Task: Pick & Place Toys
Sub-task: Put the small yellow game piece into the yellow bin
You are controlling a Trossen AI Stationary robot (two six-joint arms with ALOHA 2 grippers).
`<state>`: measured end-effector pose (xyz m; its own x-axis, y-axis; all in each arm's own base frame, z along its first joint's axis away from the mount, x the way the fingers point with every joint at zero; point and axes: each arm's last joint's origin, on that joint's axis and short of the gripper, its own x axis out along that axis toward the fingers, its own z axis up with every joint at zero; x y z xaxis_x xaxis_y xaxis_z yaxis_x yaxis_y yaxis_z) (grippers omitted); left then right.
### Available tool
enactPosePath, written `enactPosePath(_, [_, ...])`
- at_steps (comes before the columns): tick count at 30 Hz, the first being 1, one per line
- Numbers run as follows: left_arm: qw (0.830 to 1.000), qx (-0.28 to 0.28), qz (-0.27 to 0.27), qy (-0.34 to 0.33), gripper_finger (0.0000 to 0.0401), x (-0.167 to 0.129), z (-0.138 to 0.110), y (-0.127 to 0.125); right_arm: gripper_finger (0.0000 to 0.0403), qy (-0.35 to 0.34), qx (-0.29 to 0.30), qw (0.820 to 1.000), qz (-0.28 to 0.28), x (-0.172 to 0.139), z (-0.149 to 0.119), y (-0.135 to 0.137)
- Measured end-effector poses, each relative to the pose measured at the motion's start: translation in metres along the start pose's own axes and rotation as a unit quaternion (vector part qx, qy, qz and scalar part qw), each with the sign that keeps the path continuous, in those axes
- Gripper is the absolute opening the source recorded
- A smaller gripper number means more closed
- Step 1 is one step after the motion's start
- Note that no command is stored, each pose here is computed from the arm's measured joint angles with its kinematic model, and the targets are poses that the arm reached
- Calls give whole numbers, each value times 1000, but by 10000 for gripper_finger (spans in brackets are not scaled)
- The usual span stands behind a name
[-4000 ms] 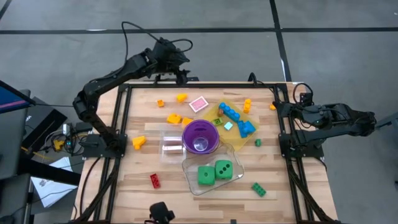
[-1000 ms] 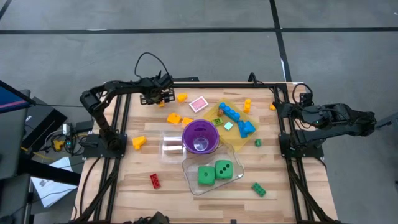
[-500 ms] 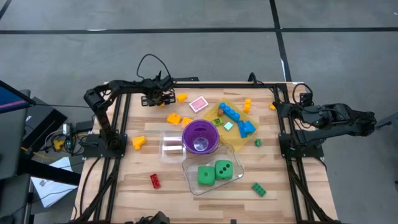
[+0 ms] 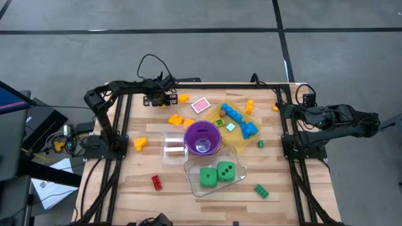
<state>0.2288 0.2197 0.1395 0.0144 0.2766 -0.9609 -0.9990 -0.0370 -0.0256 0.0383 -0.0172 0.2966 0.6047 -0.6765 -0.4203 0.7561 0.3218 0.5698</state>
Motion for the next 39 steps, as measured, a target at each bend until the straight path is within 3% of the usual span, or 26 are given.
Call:
enactPosePath(6, [998, 6, -57, -35, 126, -25, 7, -1, 379, 0, 4, 1000, 0, 0, 0, 0])
enactPosePath(12, [976, 21, -185, -113, 126, -71, 23, -2, 379, 0, 4, 1000, 0, 0, 0, 0])
enactPosePath(16, [936, 36, -303, -172, 126, -107, 34, -3, 379, -4, 4, 1000, -2, 0, 0, 0])
enactPosePath(20, [874, 46, -433, -216, 126, -139, 43, -6, 379, -9, -14, 1000, 7, 0, 1, 2])
enactPosePath(25, [815, 48, -535, -217, 126, -161, 40, -17, 379, -39, -58, 996, 63, -1, 8, 17])
enactPosePath(29, [799, 63, -564, -197, 126, -167, 27, -29, 379, -78, -122, 984, 101, -1, 15, 35])
enactPosePath(34, [786, 71, -590, -168, 126, -175, 8, -43, 379, -136, -202, 964, 110, 3, 20, 59])
enactPosePath(39, [752, 79, -636, -157, 126, -189, -11, -57, 379, -184, -257, 942, 111, 10, 23, 83])
